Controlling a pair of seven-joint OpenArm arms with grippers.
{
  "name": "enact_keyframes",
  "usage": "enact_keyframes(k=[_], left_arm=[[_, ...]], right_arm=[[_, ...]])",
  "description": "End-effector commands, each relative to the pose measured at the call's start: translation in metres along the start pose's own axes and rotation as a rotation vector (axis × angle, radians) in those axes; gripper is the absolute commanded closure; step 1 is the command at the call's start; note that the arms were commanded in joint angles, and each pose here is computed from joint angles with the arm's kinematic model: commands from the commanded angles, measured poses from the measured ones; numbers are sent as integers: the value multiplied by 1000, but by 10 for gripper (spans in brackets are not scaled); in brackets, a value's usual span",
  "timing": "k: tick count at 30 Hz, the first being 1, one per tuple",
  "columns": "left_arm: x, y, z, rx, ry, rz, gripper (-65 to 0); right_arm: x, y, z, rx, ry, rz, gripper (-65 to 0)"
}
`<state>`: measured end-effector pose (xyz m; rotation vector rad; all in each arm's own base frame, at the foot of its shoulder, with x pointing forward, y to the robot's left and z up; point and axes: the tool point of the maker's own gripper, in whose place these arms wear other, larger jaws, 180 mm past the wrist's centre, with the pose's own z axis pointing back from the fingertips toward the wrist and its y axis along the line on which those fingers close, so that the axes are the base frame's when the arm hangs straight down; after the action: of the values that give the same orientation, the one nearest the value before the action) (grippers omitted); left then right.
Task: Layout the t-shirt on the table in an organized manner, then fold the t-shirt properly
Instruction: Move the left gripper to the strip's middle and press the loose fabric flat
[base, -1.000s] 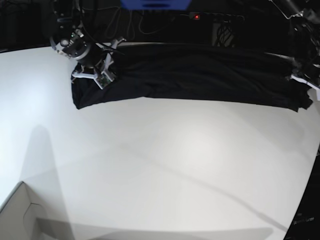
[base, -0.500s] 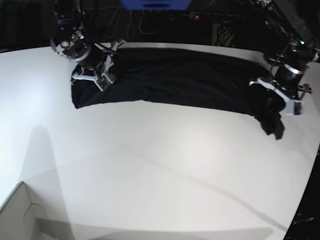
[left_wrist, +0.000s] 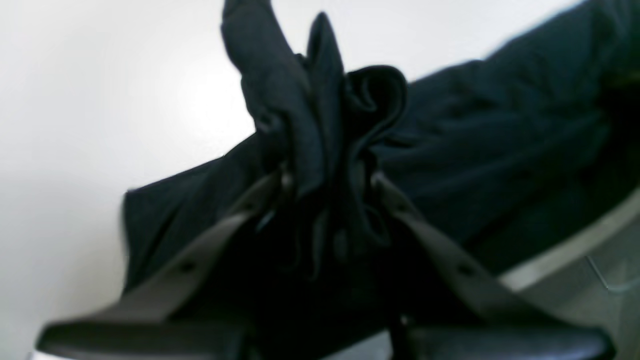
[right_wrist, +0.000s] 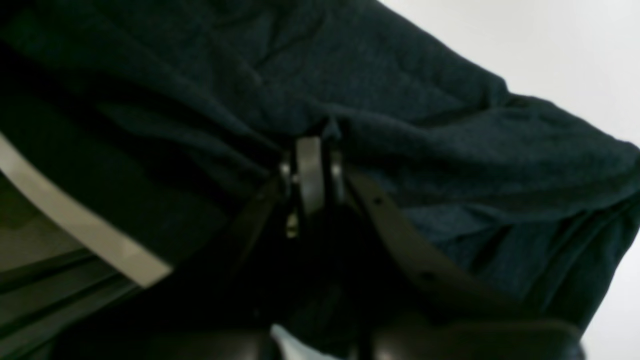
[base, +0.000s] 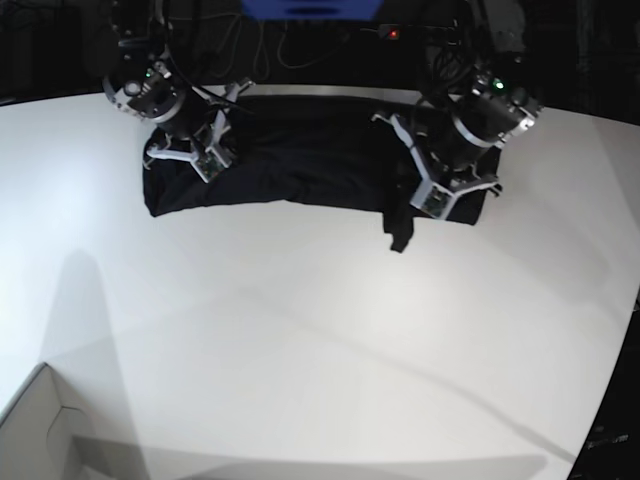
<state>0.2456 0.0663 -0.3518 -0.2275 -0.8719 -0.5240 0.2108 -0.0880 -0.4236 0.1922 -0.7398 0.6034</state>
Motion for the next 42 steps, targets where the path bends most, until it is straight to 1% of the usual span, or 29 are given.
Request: enact_keyframes(k=[1,10,16,17,19,21,22,23,25,27,32,38,40,42], left_arm=[[15,-5,1,-8,-53,-14,0],[16,-34,-11,-68,-15,-124,0],[15,-44,-14,-78,6,-173,-1],[15,-45,-14,-82,5,-174,-1],[15,-45,-14,-82,5,-174,-7],[15,-46,-14,-85,4,-175,-53],[15,-46,-14,-85,4,-175,-87],[15,-46,-14,-85,4,-175,-135],[15,-46,-13,-84,4,-172,-231],[16,-47,-13,-86,0,-171,-280],[19,-48,-13,-90,-9,-173,-293],[17,-69,-12,-154,-20,-152,-290],[19,-68,-9,-145,-25,-143,-289],[22,-55,-5,-106,-36,-135,-289]], right_arm=[[8,-2,2,-6,-31,1,0],[9,-2,2,-7,-32,2,0],[10,-3,3,-9,-36,5,0],[10,-3,3,-9,-36,5,-9],[10,-2,3,-9,-35,4,-58],[10,-2,3,-9,-35,5,-119],[10,-2,3,-9,-35,5,-141],[9,-3,4,-11,-34,3,-165],[10,-4,4,-15,-35,3,-197],[10,-5,4,-17,-36,2,-209],[10,-6,4,-19,-37,3,-214],[23,-9,11,-38,-69,24,-215],[28,-11,14,-47,-82,32,-215],[31,-15,18,-61,-90,36,-215]])
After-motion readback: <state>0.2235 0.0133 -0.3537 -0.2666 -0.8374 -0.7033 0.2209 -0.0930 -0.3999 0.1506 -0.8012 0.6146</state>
